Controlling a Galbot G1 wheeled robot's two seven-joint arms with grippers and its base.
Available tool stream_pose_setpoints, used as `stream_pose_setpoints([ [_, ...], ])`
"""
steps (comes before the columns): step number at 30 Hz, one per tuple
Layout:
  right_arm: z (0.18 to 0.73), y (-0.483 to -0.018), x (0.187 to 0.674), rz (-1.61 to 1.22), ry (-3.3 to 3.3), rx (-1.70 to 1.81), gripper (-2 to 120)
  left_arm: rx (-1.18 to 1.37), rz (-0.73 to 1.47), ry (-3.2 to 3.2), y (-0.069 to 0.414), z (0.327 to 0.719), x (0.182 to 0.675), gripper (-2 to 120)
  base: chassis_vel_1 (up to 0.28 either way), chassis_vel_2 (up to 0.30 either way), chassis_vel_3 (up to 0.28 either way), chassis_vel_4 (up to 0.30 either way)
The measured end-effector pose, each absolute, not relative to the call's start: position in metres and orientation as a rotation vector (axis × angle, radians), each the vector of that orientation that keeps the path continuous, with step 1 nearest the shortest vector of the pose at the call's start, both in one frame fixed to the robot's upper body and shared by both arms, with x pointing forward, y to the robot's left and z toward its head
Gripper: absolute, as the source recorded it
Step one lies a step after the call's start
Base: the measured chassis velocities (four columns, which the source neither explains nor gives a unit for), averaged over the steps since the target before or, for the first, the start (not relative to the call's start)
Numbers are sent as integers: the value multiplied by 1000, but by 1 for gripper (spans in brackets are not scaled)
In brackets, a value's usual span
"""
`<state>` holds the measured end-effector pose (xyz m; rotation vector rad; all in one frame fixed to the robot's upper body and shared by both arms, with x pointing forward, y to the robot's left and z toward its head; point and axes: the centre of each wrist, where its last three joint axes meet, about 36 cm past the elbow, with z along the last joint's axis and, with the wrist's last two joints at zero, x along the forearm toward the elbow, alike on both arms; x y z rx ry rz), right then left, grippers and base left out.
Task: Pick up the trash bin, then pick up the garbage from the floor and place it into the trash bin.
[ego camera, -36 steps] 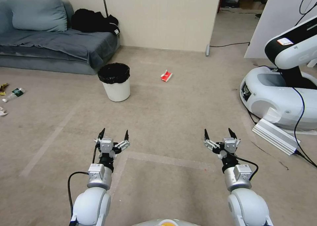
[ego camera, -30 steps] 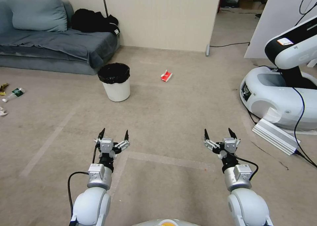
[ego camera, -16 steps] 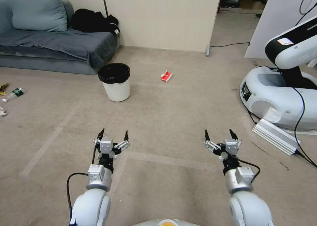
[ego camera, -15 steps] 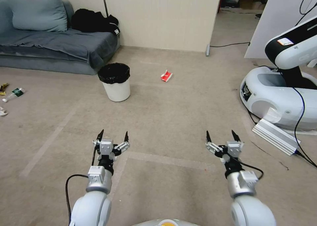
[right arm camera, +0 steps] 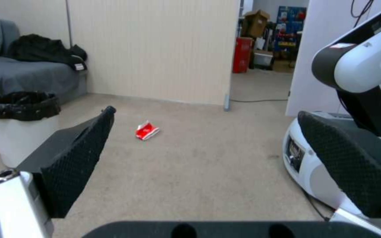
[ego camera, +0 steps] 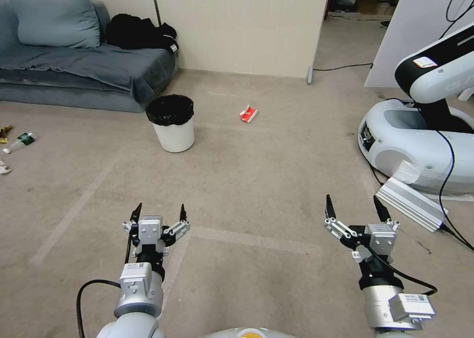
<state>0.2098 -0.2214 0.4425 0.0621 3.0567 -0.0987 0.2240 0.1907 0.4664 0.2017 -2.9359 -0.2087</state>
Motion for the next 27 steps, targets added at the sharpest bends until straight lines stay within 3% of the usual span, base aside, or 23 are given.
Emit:
stream_pose_setpoints([
  [27, 435, -222, 214, -91, 3051, 41, 100, 212, -215, -2924, 190, 460, 224, 100, -4, 3, 4, -4],
])
